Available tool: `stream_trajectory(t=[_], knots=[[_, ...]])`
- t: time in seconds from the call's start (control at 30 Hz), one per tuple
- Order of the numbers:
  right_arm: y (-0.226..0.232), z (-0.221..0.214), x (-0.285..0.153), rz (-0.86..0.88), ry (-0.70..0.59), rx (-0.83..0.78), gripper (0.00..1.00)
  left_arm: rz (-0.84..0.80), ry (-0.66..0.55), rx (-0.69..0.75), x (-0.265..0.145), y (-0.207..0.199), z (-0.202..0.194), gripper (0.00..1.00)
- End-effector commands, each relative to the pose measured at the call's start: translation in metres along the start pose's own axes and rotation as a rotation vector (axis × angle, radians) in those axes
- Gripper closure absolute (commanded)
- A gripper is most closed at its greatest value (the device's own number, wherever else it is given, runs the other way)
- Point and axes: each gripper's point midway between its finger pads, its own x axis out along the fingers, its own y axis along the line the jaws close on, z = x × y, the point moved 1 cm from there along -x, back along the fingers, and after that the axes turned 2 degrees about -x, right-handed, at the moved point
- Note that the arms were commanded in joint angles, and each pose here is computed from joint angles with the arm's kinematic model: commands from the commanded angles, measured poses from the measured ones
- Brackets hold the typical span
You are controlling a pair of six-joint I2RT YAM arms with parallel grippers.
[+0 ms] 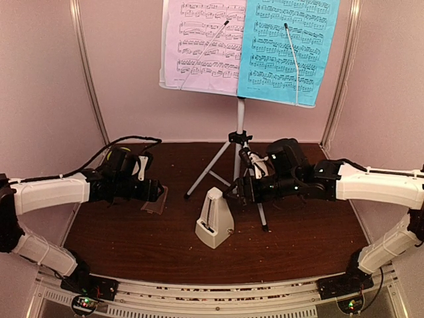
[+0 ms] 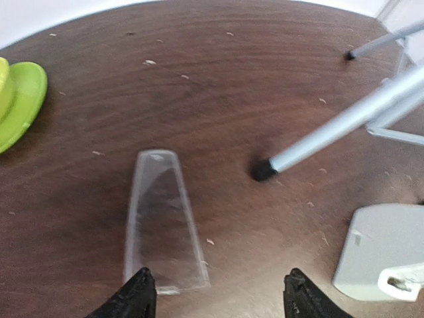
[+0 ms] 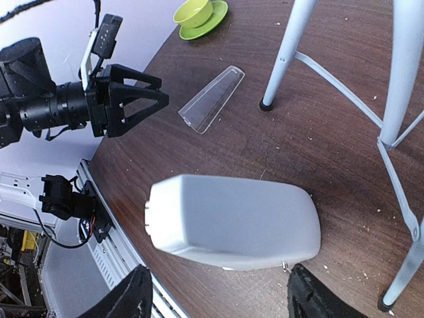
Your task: Set up the instrument practice props
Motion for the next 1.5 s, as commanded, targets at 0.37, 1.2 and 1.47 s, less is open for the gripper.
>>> stream_trajectory(t=[0.37, 1.2, 1.47], knots=[[-0.06, -0.083, 0.024, -0.125, 0.128, 0.039, 0.56, -0.329, -0.023, 0.053, 0.028, -0.102, -0.039, 0.53], [-0.062, -0.04, 0.074, -0.207, 0.09, -0.029, 0.72, -0.548, 0.05, 0.121, 0.024, -0.164, -0.093, 0.66], [-0.066, -0.05, 0.057, -0.213, 0.089, -0.025, 0.67, -0.449, -0.021, 0.107, 0.016, -0.145, -0.071, 0.65]])
